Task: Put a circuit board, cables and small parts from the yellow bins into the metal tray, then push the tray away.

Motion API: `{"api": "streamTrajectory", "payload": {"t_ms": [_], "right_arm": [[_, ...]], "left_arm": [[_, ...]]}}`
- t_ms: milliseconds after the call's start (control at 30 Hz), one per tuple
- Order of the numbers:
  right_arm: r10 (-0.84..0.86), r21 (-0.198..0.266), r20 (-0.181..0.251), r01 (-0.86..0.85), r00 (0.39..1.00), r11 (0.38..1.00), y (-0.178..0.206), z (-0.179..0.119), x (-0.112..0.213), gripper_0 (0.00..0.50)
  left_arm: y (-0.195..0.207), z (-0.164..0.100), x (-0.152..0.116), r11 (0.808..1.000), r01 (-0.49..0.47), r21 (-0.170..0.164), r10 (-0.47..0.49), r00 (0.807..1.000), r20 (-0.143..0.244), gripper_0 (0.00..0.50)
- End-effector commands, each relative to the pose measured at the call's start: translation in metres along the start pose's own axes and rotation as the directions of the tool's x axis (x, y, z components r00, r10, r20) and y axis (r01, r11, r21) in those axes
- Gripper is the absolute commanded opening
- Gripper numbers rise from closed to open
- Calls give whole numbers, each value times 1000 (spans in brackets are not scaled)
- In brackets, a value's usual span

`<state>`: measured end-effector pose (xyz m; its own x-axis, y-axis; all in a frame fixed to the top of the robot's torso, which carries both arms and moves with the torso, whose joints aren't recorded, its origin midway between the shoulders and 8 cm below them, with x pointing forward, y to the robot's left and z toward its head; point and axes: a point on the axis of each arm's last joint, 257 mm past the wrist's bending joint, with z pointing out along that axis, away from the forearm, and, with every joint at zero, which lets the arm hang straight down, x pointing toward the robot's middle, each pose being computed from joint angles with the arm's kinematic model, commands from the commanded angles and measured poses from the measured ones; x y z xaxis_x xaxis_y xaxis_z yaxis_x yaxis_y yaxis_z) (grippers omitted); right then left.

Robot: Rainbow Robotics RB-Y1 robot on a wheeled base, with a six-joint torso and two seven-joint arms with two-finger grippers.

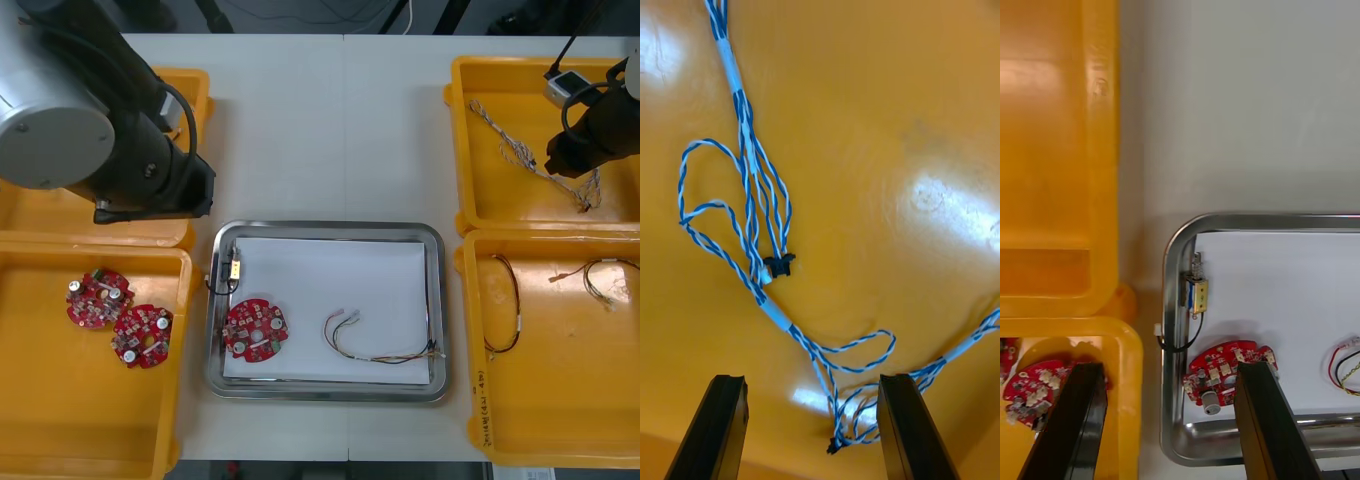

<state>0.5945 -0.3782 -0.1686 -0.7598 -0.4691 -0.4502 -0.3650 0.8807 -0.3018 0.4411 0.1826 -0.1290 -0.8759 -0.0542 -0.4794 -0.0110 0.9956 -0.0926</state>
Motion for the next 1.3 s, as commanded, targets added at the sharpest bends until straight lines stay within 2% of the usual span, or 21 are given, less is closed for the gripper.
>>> {"api": "streamTrajectory", "payload": {"t_ms": [33, 200, 267, 367, 533, 633, 800, 1033, 1300], "right_arm": [[-49, 43, 49, 47, 998, 998, -27, -10, -15, 500], [-35, 36, 69, 32, 997, 999, -27, -3, -17, 500], [-31, 29, 79, 29, 996, 999, -24, -1, -20, 500], [-20, 8, 87, 19, 996, 1000, -17, 9, -22, 500], [-8, -22, 89, 10, 996, 1000, -9, 19, -29, 500], [-16, -28, 83, 18, 996, 999, -7, 22, -28, 500], [-18, -44, 100, 22, 995, 999, -1, 20, -36, 500], [-30, -60, 127, 38, 991, 997, 5, 13, -49, 500], [-125, -37, 89, 129, 988, 991, 14, 23, -44, 500]], "left_arm": [[24, -39, -31, 1000, -1, -25, 3, 997, 83, 500], [43, -49, -37, 999, 37, -22, -36, 998, 58, 500], [53, -53, -41, 998, 62, -32, -60, 997, 53, 500], [71, -58, -56, 997, 61, -41, -58, 996, 71, 500], [95, -59, -70, 996, 81, -47, -77, 995, 69, 500], [115, -58, -78, 991, 107, -74, -102, 992, 76, 500], [140, -47, -79, 988, 104, -118, -100, 994, 39, 500], [164, -29, -101, 989, 86, -120, -77, 994, 71, 500], [189, -29, -106, 992, 31, -124, -20, 996, 84, 500]]}}
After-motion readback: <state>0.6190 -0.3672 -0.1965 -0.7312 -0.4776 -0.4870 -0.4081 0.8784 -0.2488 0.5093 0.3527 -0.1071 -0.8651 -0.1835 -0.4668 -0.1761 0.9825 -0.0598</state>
